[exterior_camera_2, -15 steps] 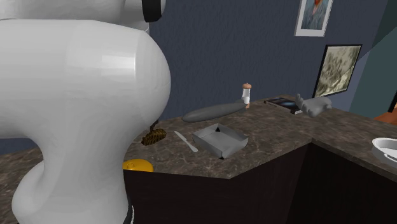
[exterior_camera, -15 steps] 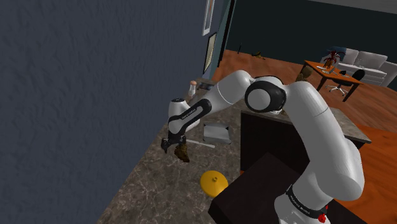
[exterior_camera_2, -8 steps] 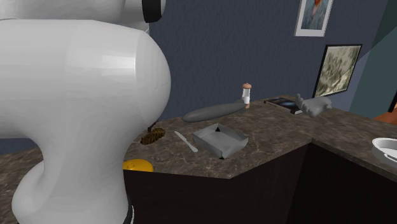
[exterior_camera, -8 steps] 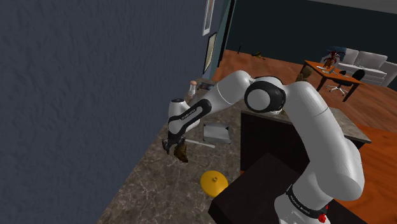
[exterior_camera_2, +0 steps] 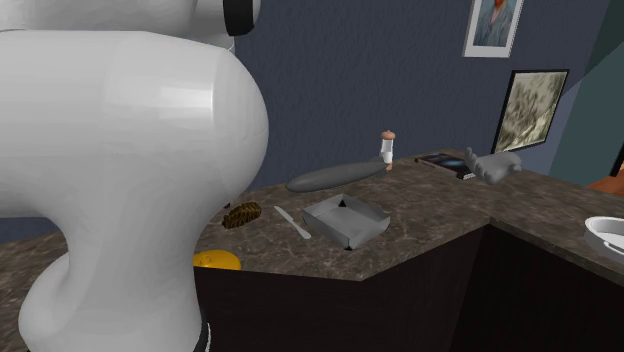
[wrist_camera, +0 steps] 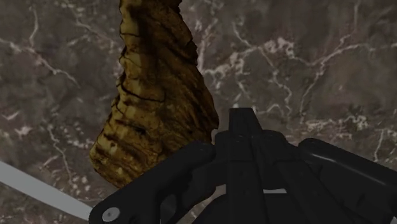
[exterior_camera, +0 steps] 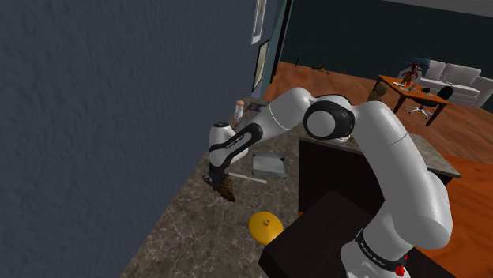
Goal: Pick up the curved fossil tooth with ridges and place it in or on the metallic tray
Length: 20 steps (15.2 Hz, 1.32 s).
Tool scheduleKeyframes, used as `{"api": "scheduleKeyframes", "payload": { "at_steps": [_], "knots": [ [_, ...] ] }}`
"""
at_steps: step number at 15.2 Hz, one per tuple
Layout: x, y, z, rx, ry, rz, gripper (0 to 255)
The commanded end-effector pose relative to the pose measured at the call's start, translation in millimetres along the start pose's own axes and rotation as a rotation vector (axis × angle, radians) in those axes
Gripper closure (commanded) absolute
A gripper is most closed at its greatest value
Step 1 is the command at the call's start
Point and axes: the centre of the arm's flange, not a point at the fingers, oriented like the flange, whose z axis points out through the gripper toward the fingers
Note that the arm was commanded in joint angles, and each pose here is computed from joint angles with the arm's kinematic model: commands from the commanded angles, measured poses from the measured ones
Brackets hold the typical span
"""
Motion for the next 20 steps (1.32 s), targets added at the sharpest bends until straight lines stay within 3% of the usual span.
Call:
{"api": "scheduleKeyframes", "payload": {
  "at_steps": [1,2,7,15,20],
  "knots": [
    [0,0,0,0.0,0.0,0.0,255],
    [0,0,0,0.0,0.0,0.0,0],
    [-17,63,-20,0.036,-0.051,-0.081,0],
    [-19,62,19,0.037,-0.052,-0.082,0],
    [-19,62,19,0.037,-0.052,-0.082,0]
  ]
}}
